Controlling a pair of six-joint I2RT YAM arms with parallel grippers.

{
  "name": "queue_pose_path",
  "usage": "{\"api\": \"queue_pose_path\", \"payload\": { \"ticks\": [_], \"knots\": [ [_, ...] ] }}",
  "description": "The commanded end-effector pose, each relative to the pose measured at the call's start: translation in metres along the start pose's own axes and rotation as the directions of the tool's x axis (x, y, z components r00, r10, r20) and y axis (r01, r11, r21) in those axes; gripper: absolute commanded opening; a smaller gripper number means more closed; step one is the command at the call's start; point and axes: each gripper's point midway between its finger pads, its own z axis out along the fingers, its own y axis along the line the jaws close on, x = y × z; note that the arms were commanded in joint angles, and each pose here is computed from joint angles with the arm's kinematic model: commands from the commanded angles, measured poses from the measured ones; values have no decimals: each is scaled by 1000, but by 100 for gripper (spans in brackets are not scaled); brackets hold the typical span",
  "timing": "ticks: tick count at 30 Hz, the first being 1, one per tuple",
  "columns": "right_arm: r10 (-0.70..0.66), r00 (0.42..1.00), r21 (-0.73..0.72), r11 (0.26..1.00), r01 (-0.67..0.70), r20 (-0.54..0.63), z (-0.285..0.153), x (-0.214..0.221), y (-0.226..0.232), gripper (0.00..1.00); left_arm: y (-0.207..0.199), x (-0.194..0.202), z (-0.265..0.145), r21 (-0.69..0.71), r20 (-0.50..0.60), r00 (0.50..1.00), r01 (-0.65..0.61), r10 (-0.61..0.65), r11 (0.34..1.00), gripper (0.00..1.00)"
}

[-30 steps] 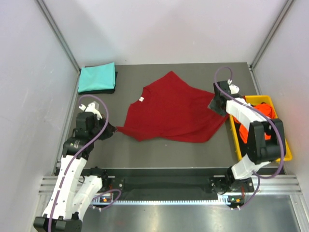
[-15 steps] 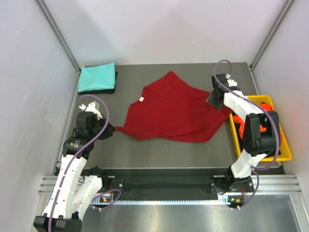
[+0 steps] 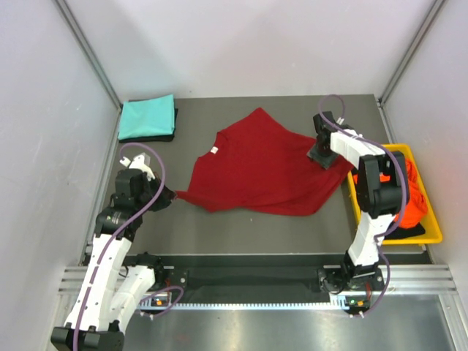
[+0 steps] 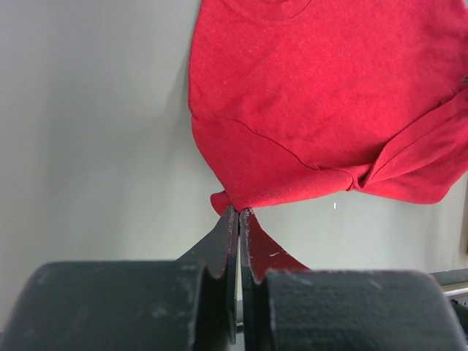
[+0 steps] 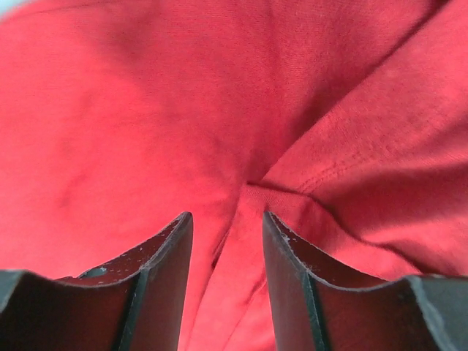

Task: Fold and stack the t-shirts
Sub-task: Flatten the tshirt out

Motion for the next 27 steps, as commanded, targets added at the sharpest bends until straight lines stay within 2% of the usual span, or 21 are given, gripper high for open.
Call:
{"api": "queue_pose_path", "payload": {
  "ticks": [1, 15, 18, 19, 21, 24, 27],
  "knots": [
    [31, 999, 55, 998, -32, 11, 4, -8, -1, 43, -5, -16, -2, 22, 71, 997, -26, 24, 999, 0],
    [32, 999, 147, 989, -35, 26, 28, 0, -21, 34, -4, -16, -3, 16, 76, 997, -25, 24, 1000, 0],
    [27, 999, 155, 987, -30, 22, 30, 2, -24, 26, -4, -16, -4, 14, 77, 997, -26, 25, 1000, 0],
    [28, 999, 159, 987, -32, 26, 31, 1, -25, 20, -4, -16, -3, 15, 77, 997, -25, 24, 1000, 0],
    [19, 999, 164, 986, -24, 30, 31, 1, -26, 17, -3, -16, -3, 12, 75, 997, -23, 22, 1000, 0],
    [7, 999, 152, 988, -13, 44, 29, -4, -23, 3, -2, -16, -3, 8, 79, 997, -21, 20, 1000, 0],
    [-24, 997, 87, 996, 17, 74, 16, -17, -10, 0, -2, -19, -1, -1, 85, 996, -14, 14, 1000, 0]
  ]
}}
